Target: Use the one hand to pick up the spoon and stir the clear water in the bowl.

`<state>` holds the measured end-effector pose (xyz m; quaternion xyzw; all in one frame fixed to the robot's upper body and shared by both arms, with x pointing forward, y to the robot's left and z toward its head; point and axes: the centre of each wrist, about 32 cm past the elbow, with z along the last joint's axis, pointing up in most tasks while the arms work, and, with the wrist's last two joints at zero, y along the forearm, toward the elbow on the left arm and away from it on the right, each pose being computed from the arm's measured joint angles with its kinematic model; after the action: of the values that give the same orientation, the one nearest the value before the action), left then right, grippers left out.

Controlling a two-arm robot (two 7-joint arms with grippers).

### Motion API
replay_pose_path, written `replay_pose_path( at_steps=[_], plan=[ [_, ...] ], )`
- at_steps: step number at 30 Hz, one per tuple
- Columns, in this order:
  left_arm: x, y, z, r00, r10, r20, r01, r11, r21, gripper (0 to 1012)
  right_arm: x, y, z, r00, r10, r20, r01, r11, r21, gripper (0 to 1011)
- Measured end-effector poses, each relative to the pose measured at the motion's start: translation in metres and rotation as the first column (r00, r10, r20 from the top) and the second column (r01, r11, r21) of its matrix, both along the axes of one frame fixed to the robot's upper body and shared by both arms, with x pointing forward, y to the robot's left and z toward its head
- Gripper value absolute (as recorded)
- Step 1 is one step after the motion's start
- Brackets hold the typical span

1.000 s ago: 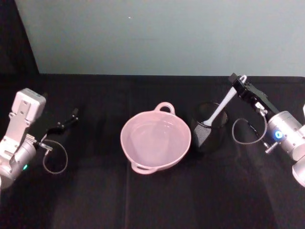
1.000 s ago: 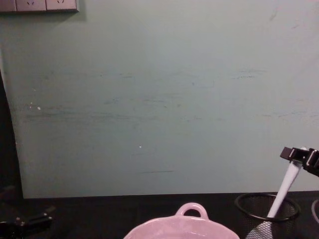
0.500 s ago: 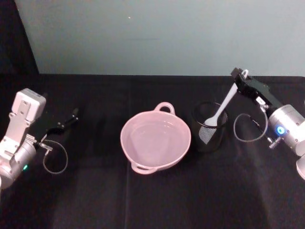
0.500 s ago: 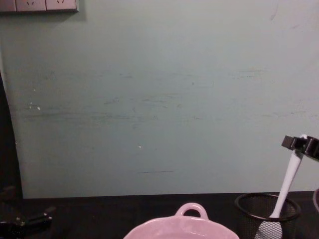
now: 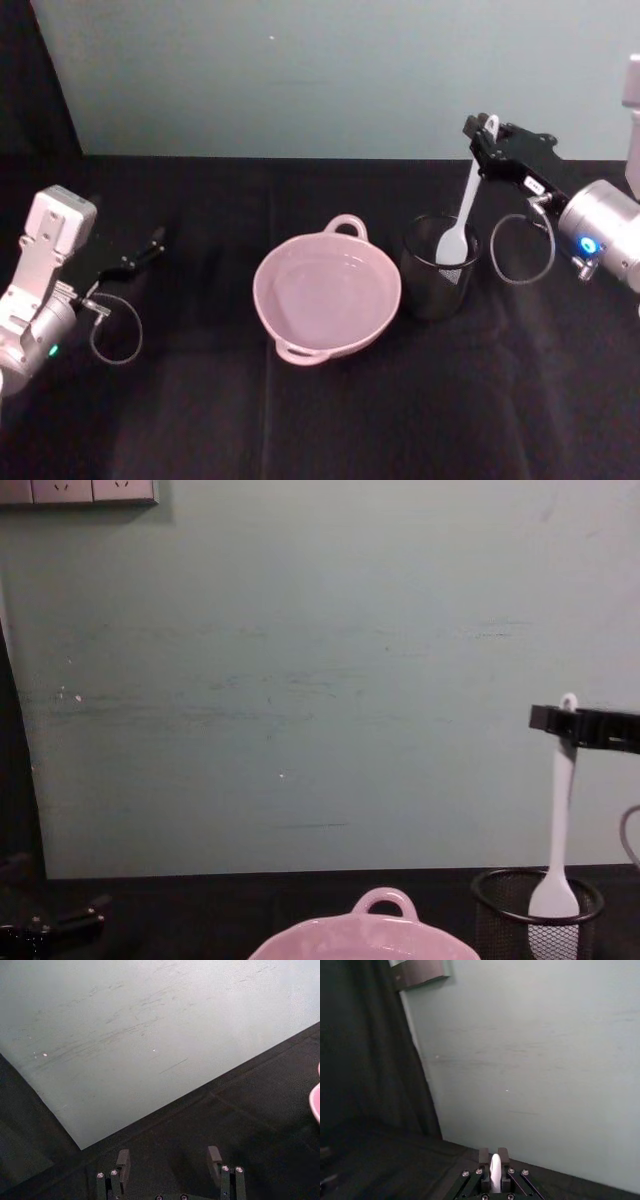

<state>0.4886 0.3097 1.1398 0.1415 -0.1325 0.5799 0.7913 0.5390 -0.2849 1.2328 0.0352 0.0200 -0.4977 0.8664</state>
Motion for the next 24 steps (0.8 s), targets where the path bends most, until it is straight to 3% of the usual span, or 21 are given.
replay_pose_path(
  at_steps=[8, 16, 24],
  plan=[
    [0.0, 0.0, 0.0, 1.0, 0.0, 0.0, 0.0, 1.0, 0.0, 1011, 0.002, 0.007, 0.032, 0.996, 0.089, 0.011, -0.088, 0.993, -0.08, 114],
    [0.0, 0.0, 0.0, 1.0, 0.0, 0.0, 0.0, 1.0, 0.0, 1011, -0.001, 0.011, 0.055, 0.991, 0.13, 0.028, -0.126, 0.986, -0.113, 114],
    [0.0, 0.0, 0.0, 1.0, 0.0, 0.0, 0.0, 1.0, 0.0, 1011, -0.003, 0.013, 0.065, 0.989, 0.145, 0.035, -0.14, 0.983, -0.118, 114]
  ],
)
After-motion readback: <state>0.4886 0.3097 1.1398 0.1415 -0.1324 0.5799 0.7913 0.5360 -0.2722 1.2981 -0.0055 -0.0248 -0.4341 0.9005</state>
